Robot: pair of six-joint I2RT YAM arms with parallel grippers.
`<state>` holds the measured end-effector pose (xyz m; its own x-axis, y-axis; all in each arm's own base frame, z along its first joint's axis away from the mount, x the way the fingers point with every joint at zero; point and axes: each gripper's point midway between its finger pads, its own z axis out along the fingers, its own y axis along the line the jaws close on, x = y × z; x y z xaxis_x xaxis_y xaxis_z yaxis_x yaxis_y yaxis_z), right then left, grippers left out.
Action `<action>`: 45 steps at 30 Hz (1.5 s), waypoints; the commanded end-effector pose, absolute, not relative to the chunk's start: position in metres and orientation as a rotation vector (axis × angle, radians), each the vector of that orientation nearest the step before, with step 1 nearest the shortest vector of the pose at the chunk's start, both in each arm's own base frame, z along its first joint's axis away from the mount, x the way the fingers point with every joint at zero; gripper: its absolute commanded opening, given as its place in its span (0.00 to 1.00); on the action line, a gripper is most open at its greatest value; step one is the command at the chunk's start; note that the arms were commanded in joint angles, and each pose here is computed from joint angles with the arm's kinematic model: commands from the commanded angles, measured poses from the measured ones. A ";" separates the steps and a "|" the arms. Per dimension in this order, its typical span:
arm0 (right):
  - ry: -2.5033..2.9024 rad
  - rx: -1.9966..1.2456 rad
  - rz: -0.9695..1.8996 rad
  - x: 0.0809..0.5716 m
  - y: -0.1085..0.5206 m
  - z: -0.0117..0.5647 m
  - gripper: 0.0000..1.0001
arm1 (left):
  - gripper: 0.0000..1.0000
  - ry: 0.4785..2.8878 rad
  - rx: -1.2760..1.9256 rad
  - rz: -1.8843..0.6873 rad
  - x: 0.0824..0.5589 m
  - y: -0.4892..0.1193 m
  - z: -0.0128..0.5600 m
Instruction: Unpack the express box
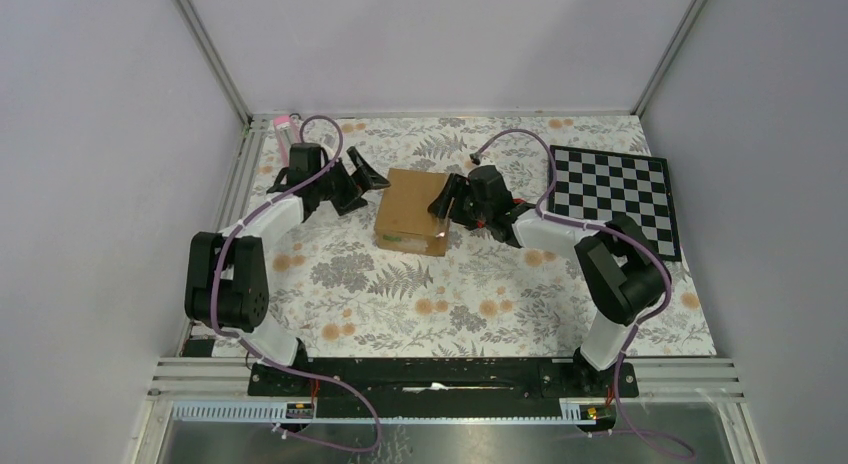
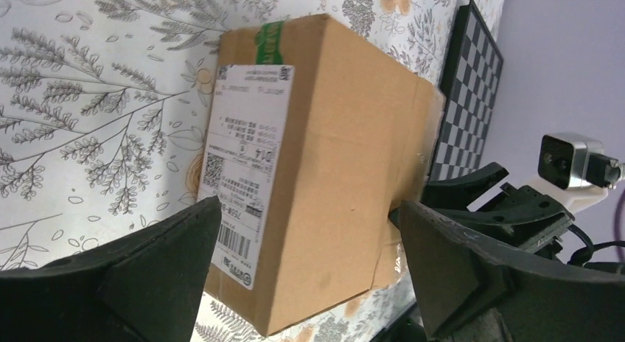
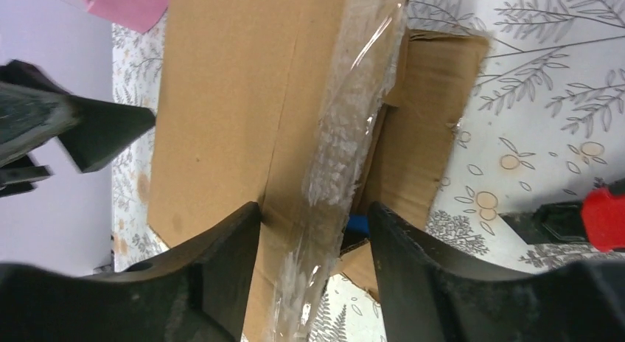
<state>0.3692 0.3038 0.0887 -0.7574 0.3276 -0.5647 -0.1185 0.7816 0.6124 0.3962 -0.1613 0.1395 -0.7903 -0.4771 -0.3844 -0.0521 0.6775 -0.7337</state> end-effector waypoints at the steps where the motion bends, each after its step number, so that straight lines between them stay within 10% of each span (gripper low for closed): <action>1: 2.213 0.154 0.981 0.381 0.323 0.114 0.56 | 0.99 2.173 -0.420 -1.222 0.411 -0.166 0.159; 6: 2.204 0.219 1.061 0.382 0.321 0.108 0.36 | 0.99 2.185 -0.439 -1.225 0.406 -0.164 0.151; 10: 2.165 0.281 1.174 0.384 0.320 0.114 0.00 | 0.99 2.195 -0.474 -1.216 0.398 -0.157 0.143; 45: 1.753 0.345 1.819 0.369 0.318 0.273 0.00 | 0.99 2.205 -0.993 -1.242 0.348 -0.124 0.083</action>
